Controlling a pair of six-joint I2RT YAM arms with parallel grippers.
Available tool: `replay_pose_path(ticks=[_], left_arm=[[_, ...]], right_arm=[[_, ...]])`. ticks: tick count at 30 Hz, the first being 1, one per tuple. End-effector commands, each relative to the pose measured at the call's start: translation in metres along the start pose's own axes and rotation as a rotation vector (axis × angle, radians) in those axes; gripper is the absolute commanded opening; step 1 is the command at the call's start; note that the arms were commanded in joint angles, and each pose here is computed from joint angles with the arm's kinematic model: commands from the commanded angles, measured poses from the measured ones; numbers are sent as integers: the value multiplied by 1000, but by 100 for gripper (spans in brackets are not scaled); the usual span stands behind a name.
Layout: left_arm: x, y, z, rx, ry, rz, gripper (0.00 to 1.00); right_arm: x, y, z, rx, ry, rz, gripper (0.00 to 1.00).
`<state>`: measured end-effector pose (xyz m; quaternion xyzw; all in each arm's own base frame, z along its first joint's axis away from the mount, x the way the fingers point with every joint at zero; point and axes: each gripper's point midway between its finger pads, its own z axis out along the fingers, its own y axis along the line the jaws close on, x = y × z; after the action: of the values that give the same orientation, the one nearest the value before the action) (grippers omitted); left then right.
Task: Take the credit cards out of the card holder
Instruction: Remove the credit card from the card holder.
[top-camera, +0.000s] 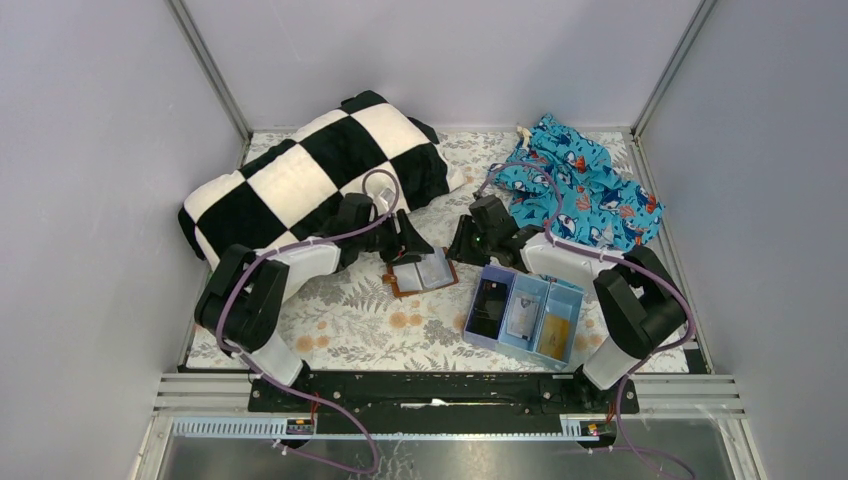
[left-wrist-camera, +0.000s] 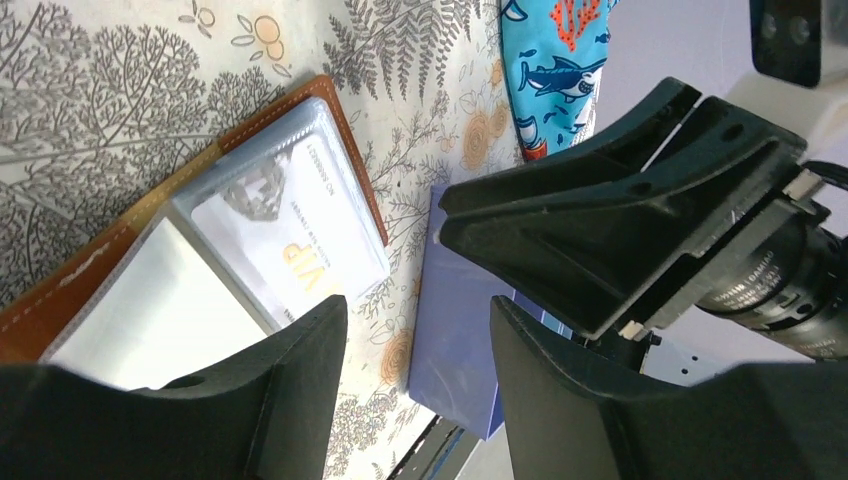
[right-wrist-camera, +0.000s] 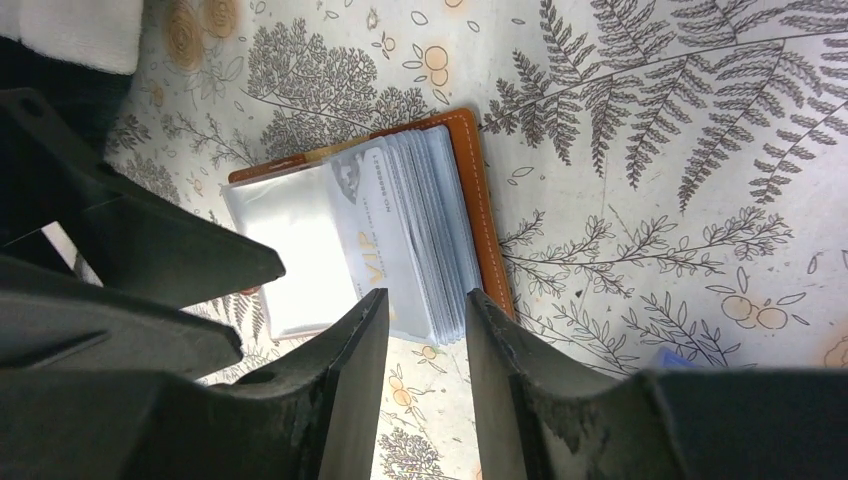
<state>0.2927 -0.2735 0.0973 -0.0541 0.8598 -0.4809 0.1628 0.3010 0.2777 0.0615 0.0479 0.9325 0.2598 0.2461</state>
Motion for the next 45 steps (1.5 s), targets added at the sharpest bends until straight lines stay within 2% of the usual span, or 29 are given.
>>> replay_pose_path(ticks=[1,4,7,9,12,18,32,41,45], left_arm=[[-21,-21,9,68,-21,68,59],[-28,-27,12,81,-11,71,59],[-48,-35,-7,89,-59,75,59],[-51,-27,-16,36,-69,59,60],[-39,-6,-20,-57,-49,41,59],[-12,16,-17,-41,-26,-47,59],[4,49,-5,-116,11,-84,59],[3,51,-2,-116,7,-91,55],[-2,43,-10,-120,-23,-60,55]], right_arm=[[-21,15,-11,-26,-73,-18,42],[-19,17,-10,-38,-62,-18,42],[-13,27,-5,-89,-8,-45,42],[-7,33,0,-114,39,-64,37],[-2,35,7,-126,71,-79,32],[0,33,24,-112,93,-84,26],[14,23,41,-95,156,-81,23],[12,20,39,-79,145,-76,20],[4,23,27,-79,111,-83,24]])
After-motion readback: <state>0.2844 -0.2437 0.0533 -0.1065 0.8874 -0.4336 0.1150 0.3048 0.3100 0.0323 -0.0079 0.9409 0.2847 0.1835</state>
